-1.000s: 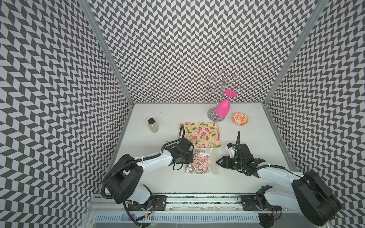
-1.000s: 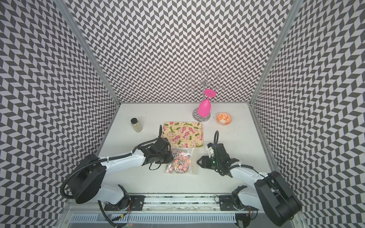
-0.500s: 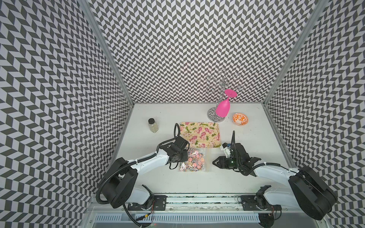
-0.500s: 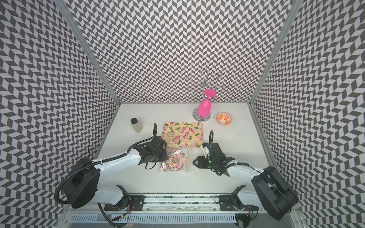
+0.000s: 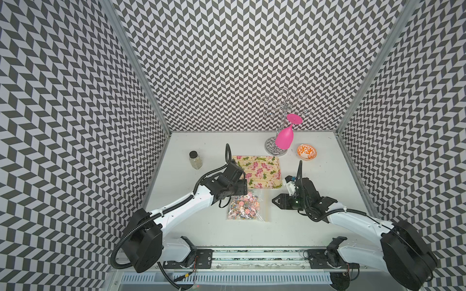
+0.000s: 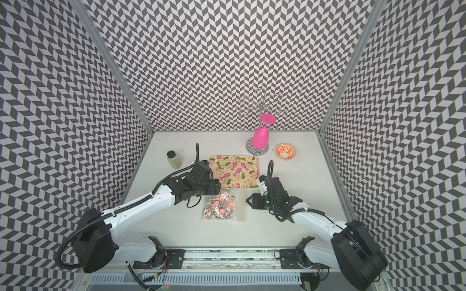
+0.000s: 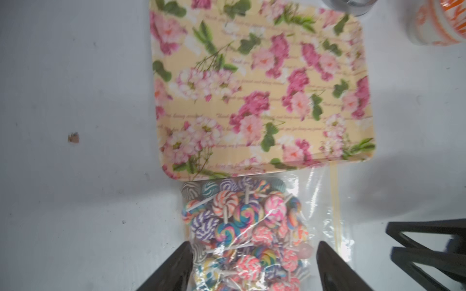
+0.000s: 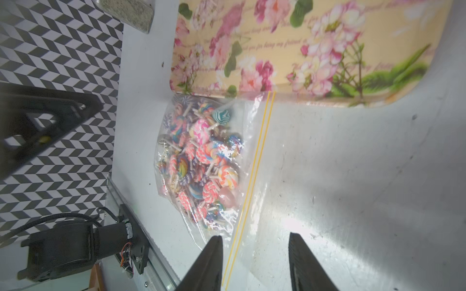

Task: Pour candies out of the ziploc bag
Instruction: Move the ziploc bag to the center of the board, then open the ziploc bag at the center of the board.

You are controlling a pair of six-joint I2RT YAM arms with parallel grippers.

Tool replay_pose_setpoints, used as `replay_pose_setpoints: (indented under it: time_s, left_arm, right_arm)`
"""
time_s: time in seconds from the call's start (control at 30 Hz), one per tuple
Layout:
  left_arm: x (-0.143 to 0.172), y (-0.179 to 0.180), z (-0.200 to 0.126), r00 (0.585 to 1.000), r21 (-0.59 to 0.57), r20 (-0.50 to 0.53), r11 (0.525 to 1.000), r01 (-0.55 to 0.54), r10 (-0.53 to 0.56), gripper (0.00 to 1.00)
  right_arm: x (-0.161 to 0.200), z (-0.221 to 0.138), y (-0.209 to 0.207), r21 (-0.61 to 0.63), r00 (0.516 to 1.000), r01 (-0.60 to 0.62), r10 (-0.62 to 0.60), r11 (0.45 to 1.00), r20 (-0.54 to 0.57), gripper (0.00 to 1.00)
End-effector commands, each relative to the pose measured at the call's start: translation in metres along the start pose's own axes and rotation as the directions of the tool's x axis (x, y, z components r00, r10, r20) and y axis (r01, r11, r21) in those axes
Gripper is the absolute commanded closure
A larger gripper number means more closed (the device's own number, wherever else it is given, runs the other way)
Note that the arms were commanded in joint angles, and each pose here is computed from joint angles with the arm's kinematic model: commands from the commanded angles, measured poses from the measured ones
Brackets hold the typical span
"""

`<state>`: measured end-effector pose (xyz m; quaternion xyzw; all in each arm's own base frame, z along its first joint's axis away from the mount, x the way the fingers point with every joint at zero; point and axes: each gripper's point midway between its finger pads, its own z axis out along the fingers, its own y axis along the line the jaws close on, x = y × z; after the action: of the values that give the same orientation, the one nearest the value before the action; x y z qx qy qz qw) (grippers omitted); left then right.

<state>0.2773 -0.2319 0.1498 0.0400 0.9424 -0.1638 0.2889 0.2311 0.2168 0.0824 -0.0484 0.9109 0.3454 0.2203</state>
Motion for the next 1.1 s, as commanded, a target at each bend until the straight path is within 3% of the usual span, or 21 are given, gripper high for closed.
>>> replay_pose_setpoints:
  time_s: [0.0,0.07,0.17,0.3,0.43,0.6,1.07]
  left_arm:
    - [-0.007,-0.024,-0.017,0.999,0.015,0.024,0.999,-0.031,0.03,0.27]
    - [-0.001,-0.041,-0.017,0.999,0.033,0.002,0.999,-0.042,0.042,0.35]
    - [0.018,-0.061,-0.008,0.997,0.033,-0.061,0.998,-0.052,0.054,0.56]
    - [0.05,-0.081,0.017,0.983,-0.015,-0.17,0.997,-0.07,0.067,0.64]
    - [0.083,-0.087,0.04,0.958,-0.098,-0.275,0.989,-0.109,0.079,0.65]
    - [0.11,-0.091,0.054,0.941,-0.136,-0.329,0.983,-0.122,0.071,0.64]
    - [0.11,-0.118,0.075,0.957,-0.102,-0.283,0.99,-0.094,0.061,0.61]
  right_arm:
    - [-0.019,-0.016,-0.012,0.094,0.996,0.031,-0.039,0.995,0.079,0.55]
    - [-0.026,-0.027,-0.021,0.128,0.992,0.018,-0.034,0.992,0.125,0.56]
    - [-0.034,-0.045,-0.039,0.168,0.98,-0.025,-0.009,0.986,0.2,0.56]
    - [-0.039,-0.063,-0.055,0.182,0.954,-0.062,0.005,0.981,0.299,0.56]
    - [-0.044,-0.072,-0.057,0.176,0.936,-0.079,0.012,0.981,0.353,0.56]
    - [-0.045,-0.073,-0.057,0.168,0.929,-0.091,0.023,0.982,0.369,0.56]
    - [-0.037,-0.07,-0.062,0.16,0.932,-0.099,0.035,0.982,0.362,0.56]
